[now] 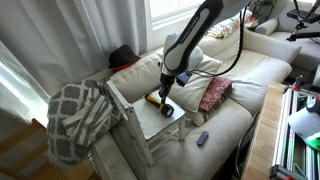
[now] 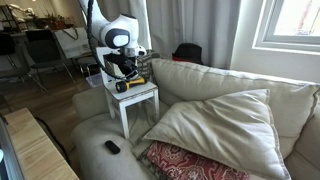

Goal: Press a button on the flashlight

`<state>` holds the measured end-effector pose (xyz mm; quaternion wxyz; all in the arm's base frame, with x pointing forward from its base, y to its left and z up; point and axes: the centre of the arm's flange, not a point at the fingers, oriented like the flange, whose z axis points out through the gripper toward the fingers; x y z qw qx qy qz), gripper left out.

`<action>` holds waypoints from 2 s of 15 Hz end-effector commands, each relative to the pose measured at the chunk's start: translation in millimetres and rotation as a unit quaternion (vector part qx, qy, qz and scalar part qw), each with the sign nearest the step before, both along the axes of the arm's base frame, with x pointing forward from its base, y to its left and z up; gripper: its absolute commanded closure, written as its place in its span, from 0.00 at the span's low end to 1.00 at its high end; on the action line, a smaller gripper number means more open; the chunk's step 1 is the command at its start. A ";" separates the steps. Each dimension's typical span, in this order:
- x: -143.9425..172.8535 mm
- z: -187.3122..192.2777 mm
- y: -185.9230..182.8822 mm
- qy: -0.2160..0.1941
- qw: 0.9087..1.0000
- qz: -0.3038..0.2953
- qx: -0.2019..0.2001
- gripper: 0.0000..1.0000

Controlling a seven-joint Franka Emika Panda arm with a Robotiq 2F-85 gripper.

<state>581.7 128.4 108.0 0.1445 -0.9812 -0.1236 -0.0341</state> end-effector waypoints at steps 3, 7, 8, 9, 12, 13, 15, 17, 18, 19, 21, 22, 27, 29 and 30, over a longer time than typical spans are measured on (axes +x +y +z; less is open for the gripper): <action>5.9 -27.6 7.6 0.026 0.999 -0.010 -0.026 1.00; 8.1 -34.2 12.9 0.040 0.999 -0.015 -0.032 1.00; 8.1 -35.9 12.4 0.044 0.998 -0.017 -0.035 1.00; 8.5 -38.2 12.0 0.049 0.998 -0.019 -0.038 1.00; 10.2 -39.2 9.9 0.049 0.997 -0.041 -0.040 1.00; 10.6 -39.6 9.8 0.050 0.997 -0.049 -0.043 1.00; 12.0 -36.3 9.1 0.039 0.997 -0.063 -0.039 1.00; 10.9 -27.7 5.3 0.033 0.997 -0.066 -0.039 1.00; 10.1 -24.2 2.9 0.032 0.997 -0.065 -0.039 1.00; 8.9 -19.6 1.0 0.031 0.997 -0.064 -0.039 1.00; 8.1 -13.1 0.0 0.027 0.997 -0.064 -0.042 1.00; 7.8 -9.4 -0.1 0.022 0.997 -0.063 -0.043 1.00; 4.7 -3.3 5.0 0.007 0.997 -0.064 -0.033 1.00; 2.8 1.7 5.7 0.001 0.997 -0.065 -0.034 1.00; 1.3 3.8 5.7 0.001 0.997 -0.063 -0.034 1.00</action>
